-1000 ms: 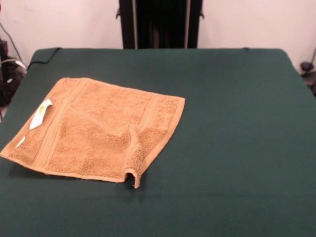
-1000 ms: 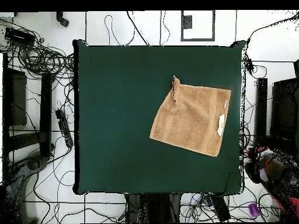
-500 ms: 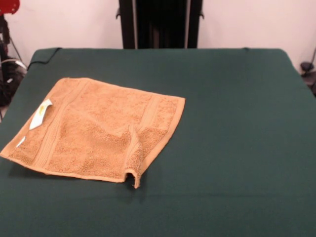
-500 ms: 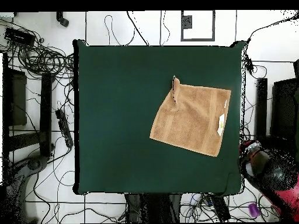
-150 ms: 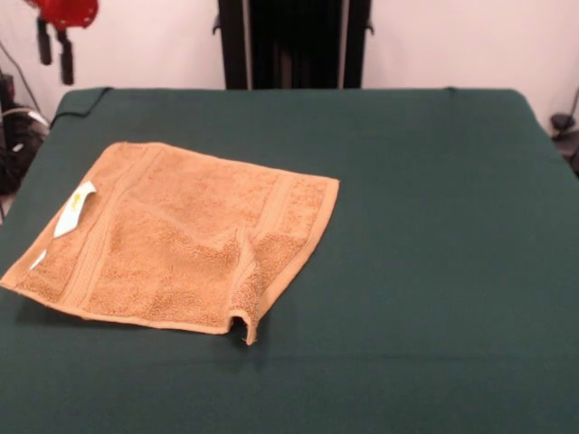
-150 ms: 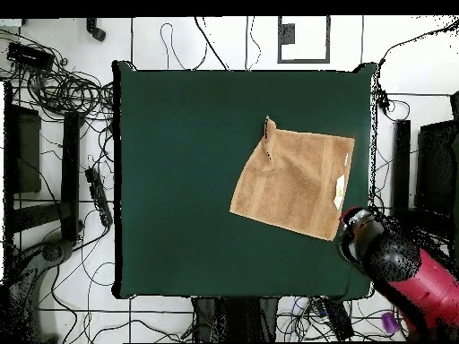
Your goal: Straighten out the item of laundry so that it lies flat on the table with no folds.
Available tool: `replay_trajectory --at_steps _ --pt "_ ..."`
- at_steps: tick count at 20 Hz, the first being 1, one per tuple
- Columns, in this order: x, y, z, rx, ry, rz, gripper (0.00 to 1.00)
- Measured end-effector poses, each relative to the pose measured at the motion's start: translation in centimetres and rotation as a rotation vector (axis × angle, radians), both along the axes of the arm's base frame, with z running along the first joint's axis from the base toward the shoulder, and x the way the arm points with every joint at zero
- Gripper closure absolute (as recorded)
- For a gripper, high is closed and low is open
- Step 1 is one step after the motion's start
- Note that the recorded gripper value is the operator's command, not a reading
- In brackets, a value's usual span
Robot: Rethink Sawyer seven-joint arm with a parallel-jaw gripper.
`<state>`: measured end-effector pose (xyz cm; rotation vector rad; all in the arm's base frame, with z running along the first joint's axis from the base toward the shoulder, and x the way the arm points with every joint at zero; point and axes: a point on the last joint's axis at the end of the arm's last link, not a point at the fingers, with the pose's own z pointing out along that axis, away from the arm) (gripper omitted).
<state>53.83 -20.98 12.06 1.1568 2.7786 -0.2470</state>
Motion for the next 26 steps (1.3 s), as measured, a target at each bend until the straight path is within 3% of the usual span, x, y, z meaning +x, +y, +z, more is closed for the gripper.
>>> replay_trajectory --at_steps 7,13,26 --pt "0.3 5.3 -0.6 0.026 0.016 0.050 0.00" --pt "1.2 8.8 -1.3 0.024 -0.024 0.065 0.00" --pt "2.6 10.6 -3.1 -0.015 -0.125 0.025 0.00"
